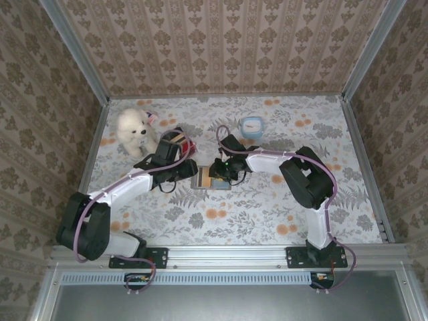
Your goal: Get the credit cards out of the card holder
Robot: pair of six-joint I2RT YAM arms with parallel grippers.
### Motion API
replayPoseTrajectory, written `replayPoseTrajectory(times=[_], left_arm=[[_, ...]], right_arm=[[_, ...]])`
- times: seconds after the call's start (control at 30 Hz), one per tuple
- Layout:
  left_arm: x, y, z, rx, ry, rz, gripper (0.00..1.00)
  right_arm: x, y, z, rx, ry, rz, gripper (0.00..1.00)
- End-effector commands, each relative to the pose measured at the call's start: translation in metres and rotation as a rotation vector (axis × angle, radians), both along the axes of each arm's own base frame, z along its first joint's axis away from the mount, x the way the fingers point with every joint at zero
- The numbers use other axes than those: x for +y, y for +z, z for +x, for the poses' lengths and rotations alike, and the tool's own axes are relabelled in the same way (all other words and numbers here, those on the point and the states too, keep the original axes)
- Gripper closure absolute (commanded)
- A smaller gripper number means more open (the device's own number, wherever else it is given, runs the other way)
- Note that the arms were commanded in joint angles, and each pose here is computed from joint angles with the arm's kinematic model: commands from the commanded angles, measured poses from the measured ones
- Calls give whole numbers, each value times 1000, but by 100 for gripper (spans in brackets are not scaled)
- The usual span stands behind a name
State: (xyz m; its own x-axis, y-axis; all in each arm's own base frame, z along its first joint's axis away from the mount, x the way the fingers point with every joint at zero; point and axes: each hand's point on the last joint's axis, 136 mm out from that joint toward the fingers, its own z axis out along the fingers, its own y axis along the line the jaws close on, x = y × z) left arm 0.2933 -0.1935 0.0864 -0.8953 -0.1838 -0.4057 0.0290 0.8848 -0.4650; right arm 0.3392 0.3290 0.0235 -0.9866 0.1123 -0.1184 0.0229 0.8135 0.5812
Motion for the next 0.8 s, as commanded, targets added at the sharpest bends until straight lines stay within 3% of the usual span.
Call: replayPoseTrajectory(times=[0.0, 0.17, 0.4, 0.77], left_arm=[[-19, 5, 2, -4, -34, -45, 51], [-42, -3, 1, 23, -85, -65, 68], [-64, -15, 8, 57, -128, -54, 86], [-74, -36, 11, 107, -118, -78, 99]], right_arm=[[-40, -25, -15, 25, 30, -155, 73], [-53, -17, -14, -4, 60, -106, 74], [-29, 27, -4, -79, 95, 59, 75], [-29, 18, 0, -38, 52, 62, 82]])
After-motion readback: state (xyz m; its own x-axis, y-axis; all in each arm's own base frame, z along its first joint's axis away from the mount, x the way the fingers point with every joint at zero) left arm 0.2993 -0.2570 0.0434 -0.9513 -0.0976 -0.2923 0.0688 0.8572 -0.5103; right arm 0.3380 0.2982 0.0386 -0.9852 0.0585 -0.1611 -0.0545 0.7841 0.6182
